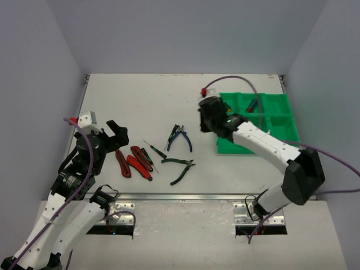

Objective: Sort the tools into containers

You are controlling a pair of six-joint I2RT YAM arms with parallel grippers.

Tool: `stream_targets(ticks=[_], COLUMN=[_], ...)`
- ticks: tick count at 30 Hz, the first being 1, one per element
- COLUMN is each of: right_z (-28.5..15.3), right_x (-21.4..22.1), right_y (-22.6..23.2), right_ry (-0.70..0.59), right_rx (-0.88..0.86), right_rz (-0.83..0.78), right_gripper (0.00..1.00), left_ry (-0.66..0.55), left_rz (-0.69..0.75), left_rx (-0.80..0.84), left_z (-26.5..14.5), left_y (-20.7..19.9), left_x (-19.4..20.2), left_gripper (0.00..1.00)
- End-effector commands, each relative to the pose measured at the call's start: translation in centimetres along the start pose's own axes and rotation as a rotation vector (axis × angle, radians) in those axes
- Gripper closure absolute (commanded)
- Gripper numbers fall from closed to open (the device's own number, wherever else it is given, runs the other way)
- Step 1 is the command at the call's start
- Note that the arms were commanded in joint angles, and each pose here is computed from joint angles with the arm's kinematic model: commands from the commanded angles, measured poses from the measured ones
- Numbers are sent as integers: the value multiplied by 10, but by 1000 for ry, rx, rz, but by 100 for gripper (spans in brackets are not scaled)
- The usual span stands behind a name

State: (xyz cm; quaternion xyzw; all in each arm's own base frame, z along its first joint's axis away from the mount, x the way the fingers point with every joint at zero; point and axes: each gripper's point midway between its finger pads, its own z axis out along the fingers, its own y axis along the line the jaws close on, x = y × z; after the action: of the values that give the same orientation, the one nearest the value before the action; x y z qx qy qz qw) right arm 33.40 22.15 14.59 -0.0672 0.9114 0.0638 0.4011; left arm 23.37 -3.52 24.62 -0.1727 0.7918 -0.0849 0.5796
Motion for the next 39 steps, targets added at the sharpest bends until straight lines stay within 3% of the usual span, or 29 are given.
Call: stream_targets(ticks=[1,5,13,15,22,32,33,35,39], right_z=[-8,-9,32,40,88,81,80,73,62], right_x=[-29,-41,-80,-91,-80,-55,-54,-58,-66], right_y=[-156,-270,-371,-385,-408,-410,-410,-409,-403], right_ry=[-64,-72,-58,-77,75,112,114,103,92], right_rx=[334,503,755,751,764,770,770,768,746], right_rz=[157,333,374,380,301,357,357,360,374], right_gripper=[100,96,97,95,93,86,84,66,45], left_ry=[-45,-37,-27,-33,-38,-31,-31,-30,-28], left_rz=[-12,-6,2,-2,-4,2,2,3,5], left_rx=[33,42,52,54,74,88,89,93,93], left_z=[-1,0,1,-1,-3,-2,-2,-2,-2], left_y=[-7,-9,-11,-11,-14,-18,-18,-18,-18], left_x=[-13,-11,-8,-9,-10,-9,-9,-9,-9], left_gripper=[0,0,0,0,0,0,0,0,0])
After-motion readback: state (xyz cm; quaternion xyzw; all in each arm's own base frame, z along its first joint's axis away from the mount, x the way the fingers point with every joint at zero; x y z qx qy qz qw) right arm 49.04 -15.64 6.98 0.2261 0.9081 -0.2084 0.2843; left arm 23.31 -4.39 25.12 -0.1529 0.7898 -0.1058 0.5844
